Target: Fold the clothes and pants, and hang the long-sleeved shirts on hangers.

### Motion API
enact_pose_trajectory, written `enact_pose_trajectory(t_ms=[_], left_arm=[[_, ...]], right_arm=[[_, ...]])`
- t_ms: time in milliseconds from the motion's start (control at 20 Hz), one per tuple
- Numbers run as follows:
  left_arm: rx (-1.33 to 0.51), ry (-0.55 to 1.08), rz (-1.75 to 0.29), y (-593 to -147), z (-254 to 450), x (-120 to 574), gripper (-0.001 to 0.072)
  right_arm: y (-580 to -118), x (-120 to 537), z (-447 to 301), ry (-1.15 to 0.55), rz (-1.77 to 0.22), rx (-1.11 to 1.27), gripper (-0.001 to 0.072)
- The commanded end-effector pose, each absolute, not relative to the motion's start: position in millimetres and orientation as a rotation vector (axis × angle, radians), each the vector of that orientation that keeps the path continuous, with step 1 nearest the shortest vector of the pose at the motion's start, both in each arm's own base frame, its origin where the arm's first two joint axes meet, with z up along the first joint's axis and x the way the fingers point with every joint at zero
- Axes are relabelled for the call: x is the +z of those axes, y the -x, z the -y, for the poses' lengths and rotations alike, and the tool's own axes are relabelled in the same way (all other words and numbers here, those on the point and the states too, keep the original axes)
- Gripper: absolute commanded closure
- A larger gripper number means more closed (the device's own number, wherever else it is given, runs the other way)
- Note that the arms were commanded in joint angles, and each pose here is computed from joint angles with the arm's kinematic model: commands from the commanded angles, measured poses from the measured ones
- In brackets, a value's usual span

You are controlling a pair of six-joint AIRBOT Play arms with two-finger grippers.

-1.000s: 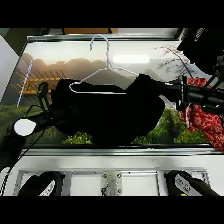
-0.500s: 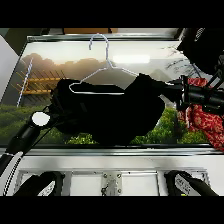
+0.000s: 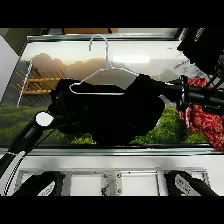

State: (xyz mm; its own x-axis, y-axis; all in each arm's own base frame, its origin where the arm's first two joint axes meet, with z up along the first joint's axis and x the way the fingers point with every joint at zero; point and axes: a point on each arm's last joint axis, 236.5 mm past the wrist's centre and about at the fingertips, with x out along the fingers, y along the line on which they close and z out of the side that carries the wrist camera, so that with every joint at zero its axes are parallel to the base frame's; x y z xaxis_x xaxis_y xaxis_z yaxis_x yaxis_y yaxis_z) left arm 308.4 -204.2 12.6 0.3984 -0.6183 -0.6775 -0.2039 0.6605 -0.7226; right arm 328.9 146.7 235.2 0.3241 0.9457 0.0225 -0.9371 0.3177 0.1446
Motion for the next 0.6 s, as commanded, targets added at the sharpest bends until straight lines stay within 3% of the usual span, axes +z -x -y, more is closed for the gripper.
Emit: enact_pose_trajectory(t_ms=[0, 400, 450, 500, 550], left_arm=[[-0.324, 0.843, -1.2, -300, 208, 11, 0.0265], [-0.404, 0.841, -1.276, -275, 236, 14, 0.0268], [-0.408, 0.84, -1.271, -275, 238, 15, 0.031], [-0.407, 0.842, -1.268, -276, 238, 15, 0.0559], [-0.407, 0.841, -1.26, -277, 237, 16, 0.0688]], right_arm=[[-329, 236, -147, -0.139, -0.07, 1.241, 0.0701], [-328, 236, -147, -0.139, -0.069, 1.241, 0.0701], [-328, 236, -147, -0.139, -0.069, 1.241, 0.0701], [-328, 236, -147, -0.139, -0.068, 1.241, 0.0701], [-328, 237, -147, -0.137, -0.067, 1.239, 0.0701]])
